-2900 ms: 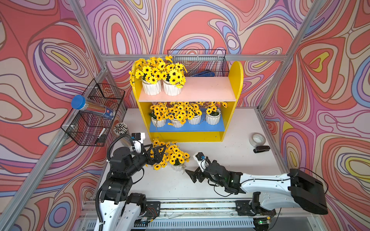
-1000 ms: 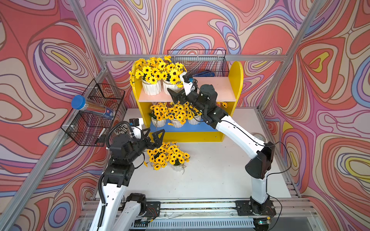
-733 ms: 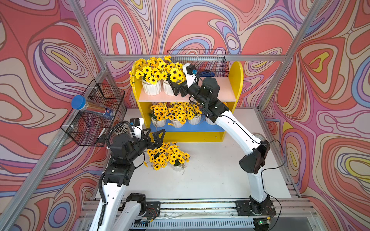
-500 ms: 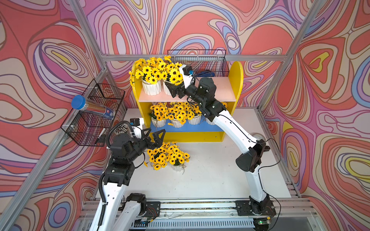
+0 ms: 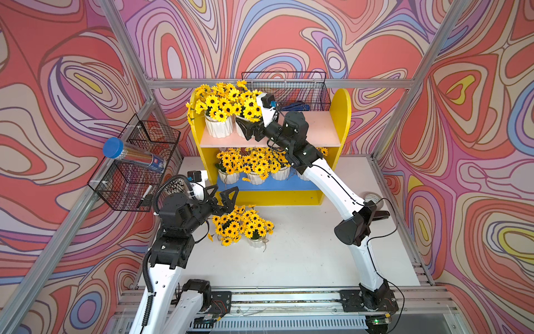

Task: Take the sunflower pots off the shelves
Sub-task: Pick up the sunflower pot from the shelf.

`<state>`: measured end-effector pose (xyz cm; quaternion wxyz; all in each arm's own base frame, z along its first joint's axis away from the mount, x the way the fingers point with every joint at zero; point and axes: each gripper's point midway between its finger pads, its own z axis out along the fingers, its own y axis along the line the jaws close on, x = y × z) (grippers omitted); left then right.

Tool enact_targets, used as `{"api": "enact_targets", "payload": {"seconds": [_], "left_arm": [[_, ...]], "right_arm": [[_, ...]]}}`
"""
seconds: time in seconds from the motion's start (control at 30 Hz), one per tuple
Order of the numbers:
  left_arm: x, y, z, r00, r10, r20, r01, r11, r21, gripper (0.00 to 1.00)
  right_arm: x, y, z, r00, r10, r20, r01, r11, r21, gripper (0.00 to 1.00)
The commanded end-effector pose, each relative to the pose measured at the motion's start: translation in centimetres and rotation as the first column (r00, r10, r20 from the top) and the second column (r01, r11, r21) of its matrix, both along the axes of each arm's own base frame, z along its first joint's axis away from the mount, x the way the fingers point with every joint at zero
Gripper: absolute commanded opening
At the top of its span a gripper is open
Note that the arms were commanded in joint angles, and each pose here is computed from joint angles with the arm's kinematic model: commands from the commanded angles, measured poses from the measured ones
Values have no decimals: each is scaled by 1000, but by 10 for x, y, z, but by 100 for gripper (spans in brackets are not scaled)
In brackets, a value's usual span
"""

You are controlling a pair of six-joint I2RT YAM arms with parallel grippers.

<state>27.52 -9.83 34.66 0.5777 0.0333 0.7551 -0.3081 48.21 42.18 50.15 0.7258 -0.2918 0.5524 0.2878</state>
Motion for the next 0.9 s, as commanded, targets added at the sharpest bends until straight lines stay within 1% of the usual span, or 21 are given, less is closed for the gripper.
{"api": "enact_targets", "payload": {"seconds": [0.0, 0.07, 0.23, 0.27, 0.4, 0.47, 0.53, 0.6, 0.67, 0.87], "left_arm": [[0, -1, 4, 1000, -12, 20, 12, 1000, -13, 100], [-1, -1, 5, 1000, -13, 22, 13, 1000, -15, 100], [0, -2, 4, 1000, -19, 19, 19, 1000, -18, 100], [0, -2, 4, 1000, -20, 19, 20, 1000, -19, 100], [0, -2, 4, 1000, -19, 18, 19, 1000, -19, 100], [0, -2, 4, 1000, -18, 20, 19, 1000, -19, 100], [0, -2, 4, 1000, -20, 18, 20, 1000, -19, 100], [1, -2, 4, 1000, -21, 17, 21, 1000, -20, 100], [1, -2, 4, 1000, -22, 17, 22, 1000, -21, 100], [1, -2, 3, 1000, -24, 16, 24, 999, -21, 100]], "right_arm": [[10, 4, -16, 999, -14, -33, 14, 1000, -17, 98], [12, 4, -21, 999, -20, -40, 19, 1000, -20, 95], [7, 8, -20, 999, 19, -41, -19, 1000, -5, 75], [6, 8, -18, 999, 21, -37, -21, 1000, 0, 74], [6, 7, -17, 999, 16, -32, -16, 1000, 1, 62], [6, 6, -17, 999, 14, -30, -14, 1000, -3, 47], [5, 6, -17, 999, 13, -30, -13, 1000, -3, 29], [4, 4, -15, 1000, 10, -26, -10, 1000, -6, 13], [3, 1, -13, 1000, 1, -24, -1, 1000, -9, 0], [-6, -15, 1, 999, -49, 6, 50, 999, -19, 0]]}}
